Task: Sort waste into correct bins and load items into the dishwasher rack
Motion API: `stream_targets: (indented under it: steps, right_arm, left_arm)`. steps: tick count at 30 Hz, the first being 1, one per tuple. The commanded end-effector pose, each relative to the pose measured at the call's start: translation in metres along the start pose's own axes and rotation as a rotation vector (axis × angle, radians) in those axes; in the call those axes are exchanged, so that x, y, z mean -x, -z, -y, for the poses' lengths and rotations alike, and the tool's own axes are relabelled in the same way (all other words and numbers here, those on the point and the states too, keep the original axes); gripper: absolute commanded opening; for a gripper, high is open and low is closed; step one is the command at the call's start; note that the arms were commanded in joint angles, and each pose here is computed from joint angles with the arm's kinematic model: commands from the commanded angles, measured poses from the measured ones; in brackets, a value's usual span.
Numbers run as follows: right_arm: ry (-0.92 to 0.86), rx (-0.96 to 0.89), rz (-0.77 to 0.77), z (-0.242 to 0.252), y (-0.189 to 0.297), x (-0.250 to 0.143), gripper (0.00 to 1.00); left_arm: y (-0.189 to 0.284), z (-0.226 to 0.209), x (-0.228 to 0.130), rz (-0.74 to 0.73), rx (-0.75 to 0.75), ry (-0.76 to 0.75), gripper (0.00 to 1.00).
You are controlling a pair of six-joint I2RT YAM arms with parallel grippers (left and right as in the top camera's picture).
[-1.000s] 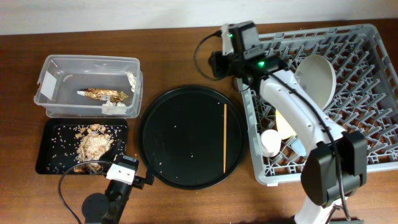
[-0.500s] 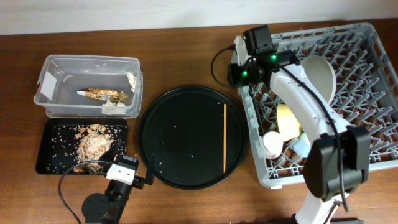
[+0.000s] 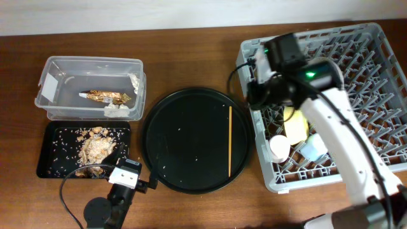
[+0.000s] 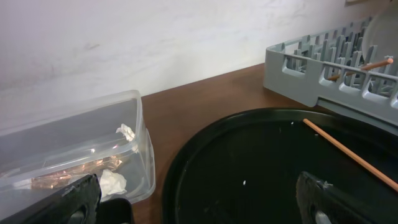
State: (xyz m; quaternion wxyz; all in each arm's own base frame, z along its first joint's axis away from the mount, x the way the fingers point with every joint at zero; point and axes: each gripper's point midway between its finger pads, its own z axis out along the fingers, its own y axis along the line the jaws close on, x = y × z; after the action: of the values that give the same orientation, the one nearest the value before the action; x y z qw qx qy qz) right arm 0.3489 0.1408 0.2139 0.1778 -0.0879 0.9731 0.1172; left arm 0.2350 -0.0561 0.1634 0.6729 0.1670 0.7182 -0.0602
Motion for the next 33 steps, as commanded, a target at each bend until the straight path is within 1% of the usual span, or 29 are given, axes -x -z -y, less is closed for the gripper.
stream_targets:
  steps: [1, 2, 3, 6, 8, 10, 11, 13, 15, 16, 17, 18, 19, 20, 23, 26, 28, 30, 31, 33]
  right_arm:
    - [0.013, -0.101, -0.071, 0.009, -0.032, -0.007, 0.26]
    - [-0.019, -0.19, -0.088, 0.025, -0.041, -0.007, 0.27]
    - [-0.028, -0.225, -0.111, 0.032, -0.05, -0.01, 0.27]
    - [-0.028, -0.273, -0.245, 0.044, -0.075, -0.031, 0.26]
    - [-0.071, -0.355, -0.301, 0.06, -0.074, -0.043, 0.24]
    - [-0.174, -0.494, -0.292, 0.082, -0.06, -0.048, 0.24]
    - [-0.189, -0.503, -0.284, 0.083, -0.056, -0.048, 0.24]
    - [-0.191, -0.485, -0.259, 0.078, -0.041, -0.044, 0.24]
    - [-0.199, -0.416, -0.199, 0.065, -0.03, -0.033, 0.24]
    - [-0.177, -0.347, -0.17, 0.054, -0.029, -0.025, 0.2]
    - [-0.144, -0.268, -0.143, 0.04, -0.03, -0.017, 0.13]
    - [-0.122, -0.185, -0.108, 0.026, -0.033, -0.007, 0.1]
    - [-0.121, -0.138, -0.082, 0.018, -0.036, 0.001, 0.04]
    - [-0.119, -0.124, -0.063, 0.015, -0.04, 0.007, 0.04]
    - [-0.113, -0.126, -0.06, 0.017, -0.057, 0.014, 0.04]
    - [-0.126, -0.228, -0.17, 0.042, -0.087, -0.003, 0.04]
    - [-0.153, -0.266, -0.253, 0.058, -0.096, -0.018, 0.04]
    - [-0.201, -0.322, -0.278, 0.078, -0.088, -0.025, 0.04]
    - [-0.241, -0.347, -0.265, 0.084, -0.08, -0.025, 0.04]
    - [-0.249, -0.34, -0.218, 0.083, -0.061, -0.019, 0.04]
  left_arm:
    - [0.0, 0.001, -0.002, 0.001, -0.005, -0.009, 0.99]
    - [0.0, 0.001, -0.002, 0.001, -0.005, -0.009, 0.99]
    - [0.0, 0.001, -0.002, 0.001, -0.005, -0.009, 0.99]
    - [0.0, 0.001, -0.002, 0.001, -0.005, -0.009, 0.99]
    - [0.0, 0.001, -0.002, 0.001, -0.005, -0.009, 0.99]
    - [0.0, 0.001, -0.002, 0.001, -0.005, -0.009, 0.99]
    - [0.0, 0.001, -0.002, 0.001, -0.005, -0.009, 0.99]
    - [0.0, 0.001, -0.002, 0.001, -0.005, -0.009, 0.99]
    - [0.0, 0.001, -0.002, 0.001, -0.005, -0.009, 0.99]
    - [0.0, 0.001, -0.002, 0.001, -0.005, -0.009, 0.99]
    - [0.0, 0.001, -0.002, 0.001, -0.005, -0.009, 0.99]
    - [0.0, 0.001, -0.002, 0.001, -0.005, -0.009, 1.0]
    - [0.0, 0.001, -0.002, 0.001, -0.005, -0.009, 0.99]
    - [0.0, 0.001, -0.002, 0.001, -0.005, -0.009, 0.99]
    - [0.0, 0.001, -0.002, 0.001, -0.005, -0.009, 0.99]
    - [0.0, 0.001, -0.002, 0.001, -0.005, -0.009, 0.99]
    - [0.0, 0.001, -0.002, 0.001, -0.005, -0.009, 1.0]
    - [0.0, 0.001, -0.002, 0.001, -0.005, -0.009, 0.99]
    - [0.0, 0.001, -0.002, 0.001, -0.005, -0.009, 0.99]
    - [0.0, 0.001, -0.002, 0.001, -0.006, -0.009, 0.99]
